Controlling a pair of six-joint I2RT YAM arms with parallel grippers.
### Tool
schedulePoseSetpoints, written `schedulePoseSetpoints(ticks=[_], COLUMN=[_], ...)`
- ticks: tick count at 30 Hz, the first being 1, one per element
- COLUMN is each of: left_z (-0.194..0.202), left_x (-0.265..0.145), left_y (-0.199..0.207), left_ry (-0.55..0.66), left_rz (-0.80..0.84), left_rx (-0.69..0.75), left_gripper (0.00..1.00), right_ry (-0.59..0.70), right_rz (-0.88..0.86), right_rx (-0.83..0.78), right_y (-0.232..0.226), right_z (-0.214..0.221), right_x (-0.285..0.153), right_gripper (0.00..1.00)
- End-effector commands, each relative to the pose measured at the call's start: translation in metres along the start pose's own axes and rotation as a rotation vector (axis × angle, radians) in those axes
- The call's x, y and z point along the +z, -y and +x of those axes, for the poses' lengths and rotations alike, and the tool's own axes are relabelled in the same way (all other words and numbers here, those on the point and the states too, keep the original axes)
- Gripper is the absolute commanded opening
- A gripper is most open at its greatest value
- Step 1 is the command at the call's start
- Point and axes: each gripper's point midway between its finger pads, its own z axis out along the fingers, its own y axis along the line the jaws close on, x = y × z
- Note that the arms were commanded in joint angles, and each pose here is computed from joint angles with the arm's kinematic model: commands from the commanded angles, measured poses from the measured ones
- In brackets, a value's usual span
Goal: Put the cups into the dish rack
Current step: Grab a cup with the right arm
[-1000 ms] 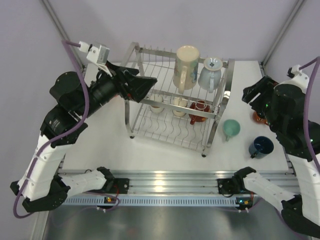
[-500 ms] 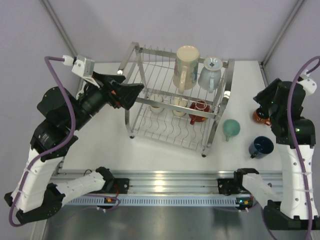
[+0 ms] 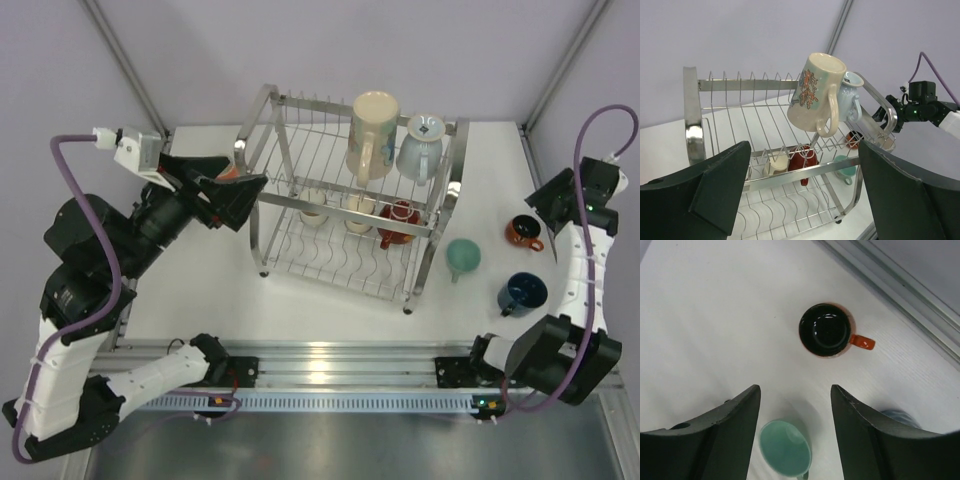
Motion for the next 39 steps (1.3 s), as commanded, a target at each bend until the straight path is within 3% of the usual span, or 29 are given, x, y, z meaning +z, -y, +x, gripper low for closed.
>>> schedulePoseSetpoints(ticks=[1,7,15,19,28,34,39], left_z=[-0.009,0.0,0.013,0.012,0.012,0.013,0.01], left_x=[-0.006,0.002,0.011,0.009,0.015,0.025,0.036], left_y=[-0.007,-0.005,-0.001,-0.003,0.001,0.005,0.012], left_ry=[0.04,0.01,-0.032,-0.028,-0.031,-0.032,-0.029], left_rz=[-0.034,-0.022,0.003,-0.005,0.015,0.048,0.091], left_rx=[0.026,0.026,0.004,0.004,0.022,0.061,0.102], left_gripper=[0.94,0.93,0.93,0.93,0.92,0.92,0.92], right_ry=[0.06,0.127,0.052,0.07,0.051,-0.063,-0.108], right_rz=[0.043,0.224,0.277,0.207,-0.068,-0.075,-0.121], right_rx=[0.09,0.236,0.335,0.208,-0.077,-0.334,-0.396], right_y=[0.025,0.074,0.086,0.082,0.029,0.009,-0.002], right_z=[-0.021,-0.014,0.019,0.013,-0.006,0.008,0.017], right_x=[0.01,0.004,-0.005,0.008,0.039,0.073,0.089], right_gripper=[0.58,0.57,0.56,0.6,0.57,0.59,0.59])
